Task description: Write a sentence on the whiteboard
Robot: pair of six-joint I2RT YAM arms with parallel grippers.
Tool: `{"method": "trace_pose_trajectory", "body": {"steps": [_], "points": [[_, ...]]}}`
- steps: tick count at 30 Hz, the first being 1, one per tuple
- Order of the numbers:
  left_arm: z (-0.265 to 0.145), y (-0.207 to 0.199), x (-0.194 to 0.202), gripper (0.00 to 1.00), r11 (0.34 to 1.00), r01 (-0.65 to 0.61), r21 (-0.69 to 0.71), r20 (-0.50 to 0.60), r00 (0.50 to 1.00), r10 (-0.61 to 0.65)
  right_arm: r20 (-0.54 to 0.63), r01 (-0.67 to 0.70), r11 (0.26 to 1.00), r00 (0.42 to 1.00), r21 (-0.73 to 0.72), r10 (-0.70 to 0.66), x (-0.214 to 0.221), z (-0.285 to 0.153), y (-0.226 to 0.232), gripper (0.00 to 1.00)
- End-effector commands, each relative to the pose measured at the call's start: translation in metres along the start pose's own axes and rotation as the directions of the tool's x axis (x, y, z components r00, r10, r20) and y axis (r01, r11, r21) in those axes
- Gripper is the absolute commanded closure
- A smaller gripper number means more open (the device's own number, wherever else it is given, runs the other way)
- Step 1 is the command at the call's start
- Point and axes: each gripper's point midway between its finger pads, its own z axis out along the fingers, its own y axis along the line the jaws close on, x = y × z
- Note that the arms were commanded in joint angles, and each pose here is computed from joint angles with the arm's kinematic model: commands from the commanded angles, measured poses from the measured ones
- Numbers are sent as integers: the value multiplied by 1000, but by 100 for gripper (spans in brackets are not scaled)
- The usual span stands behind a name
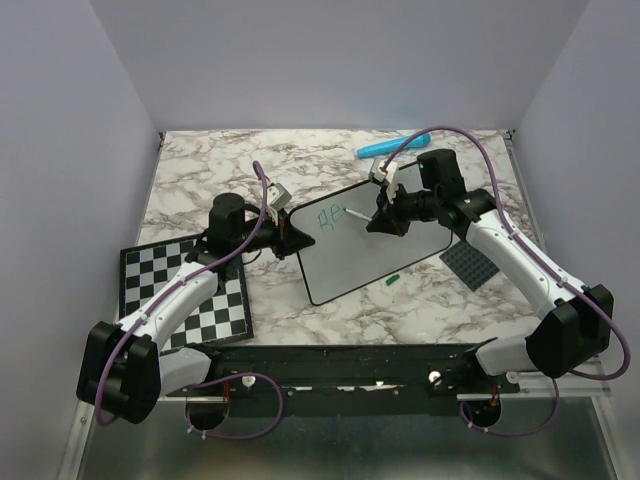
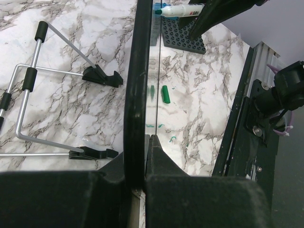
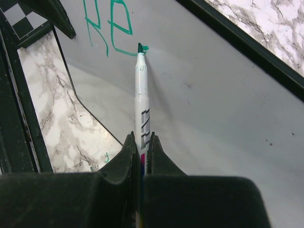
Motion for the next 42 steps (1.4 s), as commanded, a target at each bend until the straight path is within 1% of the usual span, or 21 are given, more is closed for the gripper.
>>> {"method": "trace_pose_trajectory", "body": {"steps": [1, 15, 31, 38, 42], "points": [[-5, 28, 48, 100, 991, -4, -133, -144, 989, -15, 33, 6, 1000, 999, -1, -6, -15, 2, -6, 100], [-5, 28, 48, 100, 991, -3, -133, -145, 989, -16, -32, -12, 1000, 999, -10, 12, 8, 4, -2, 99], [-5, 29, 49, 100, 991, -3, -133, -147, 989, -17, -54, -25, 999, 998, 33, 27, 18, -2, -5, 99], [-5, 28, 48, 100, 991, -4, -133, -146, 989, -16, -45, -41, 997, 998, 71, 44, 17, -10, -14, 100], [-5, 28, 49, 100, 991, -3, -132, -147, 989, -17, -49, -44, 997, 998, 63, 47, 22, -10, -12, 100]]}}
